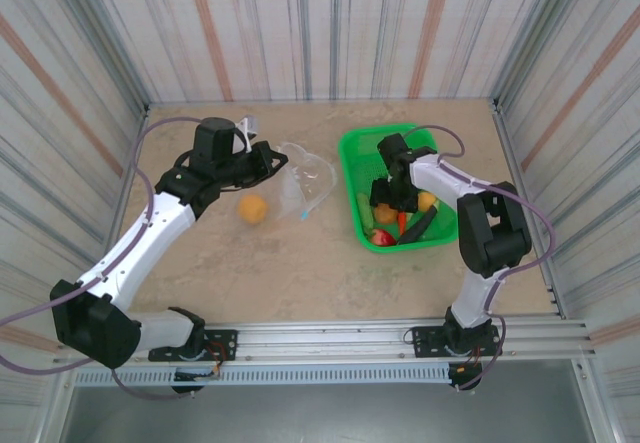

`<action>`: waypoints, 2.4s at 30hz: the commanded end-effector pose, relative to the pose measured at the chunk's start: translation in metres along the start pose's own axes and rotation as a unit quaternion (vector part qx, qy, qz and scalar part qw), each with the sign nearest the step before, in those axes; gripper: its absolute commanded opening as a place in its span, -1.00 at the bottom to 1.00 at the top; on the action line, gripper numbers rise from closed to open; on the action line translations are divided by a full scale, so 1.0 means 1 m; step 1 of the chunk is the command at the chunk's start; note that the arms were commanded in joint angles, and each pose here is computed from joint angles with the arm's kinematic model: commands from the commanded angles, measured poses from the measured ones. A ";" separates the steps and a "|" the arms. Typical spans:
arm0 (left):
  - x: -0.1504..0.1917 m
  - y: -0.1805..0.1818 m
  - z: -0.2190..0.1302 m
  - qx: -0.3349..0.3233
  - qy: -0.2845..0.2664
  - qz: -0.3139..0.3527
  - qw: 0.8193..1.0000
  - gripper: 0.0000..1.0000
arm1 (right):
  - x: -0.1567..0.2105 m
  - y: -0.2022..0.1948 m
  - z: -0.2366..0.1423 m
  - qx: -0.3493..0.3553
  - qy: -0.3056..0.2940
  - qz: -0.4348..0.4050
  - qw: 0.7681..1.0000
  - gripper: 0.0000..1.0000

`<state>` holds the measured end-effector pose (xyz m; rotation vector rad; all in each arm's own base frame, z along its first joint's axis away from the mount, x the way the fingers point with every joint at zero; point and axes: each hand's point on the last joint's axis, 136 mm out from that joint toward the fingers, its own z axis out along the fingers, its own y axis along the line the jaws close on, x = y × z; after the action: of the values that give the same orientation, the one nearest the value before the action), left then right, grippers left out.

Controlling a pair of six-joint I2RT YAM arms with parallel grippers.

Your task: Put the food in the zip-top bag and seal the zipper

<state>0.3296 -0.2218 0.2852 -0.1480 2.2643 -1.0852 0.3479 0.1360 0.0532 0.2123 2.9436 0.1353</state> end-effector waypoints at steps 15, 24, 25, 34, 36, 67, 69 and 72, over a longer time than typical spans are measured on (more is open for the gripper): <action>-0.004 -0.007 -0.007 -0.002 -0.005 -0.013 1.000 -1.00 | -0.019 0.007 -0.038 -0.042 -0.057 0.006 0.997 0.20; -0.010 -0.011 -0.013 -0.008 -0.014 -0.056 0.998 -1.00 | -0.035 0.038 -0.153 -0.177 -0.209 -0.026 0.961 0.12; -0.011 -0.012 -0.013 -0.007 -0.014 -0.059 0.998 -1.00 | -0.035 0.049 -0.170 -0.217 -0.230 -0.037 0.948 0.12; -0.016 -0.025 -0.013 0.013 -0.009 -0.058 0.998 -1.00 | -0.015 0.142 -0.288 -0.376 -0.315 -0.163 0.856 0.13; -0.017 -0.029 -0.013 0.021 -0.005 -0.058 0.998 -1.00 | -0.013 0.161 -0.290 -0.388 -0.304 -0.179 0.851 0.13; -0.022 -0.052 -0.017 0.101 0.059 -0.045 0.992 -1.00 | 0.000 0.196 -0.176 -0.276 -0.207 -0.238 0.908 0.60; -0.021 -0.047 -0.015 0.096 0.061 -0.050 0.992 -1.00 | 0.000 0.196 -0.182 -0.281 -0.213 -0.238 0.905 0.64; -0.020 -0.041 -0.012 0.092 0.060 -0.056 0.992 -1.00 | 0.001 0.193 -0.191 -0.283 -0.217 -0.242 0.903 0.64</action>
<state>0.3316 -0.2357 0.3302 -0.1597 2.2767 -1.3791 0.3424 0.3139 0.2339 -0.4741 2.3445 0.7368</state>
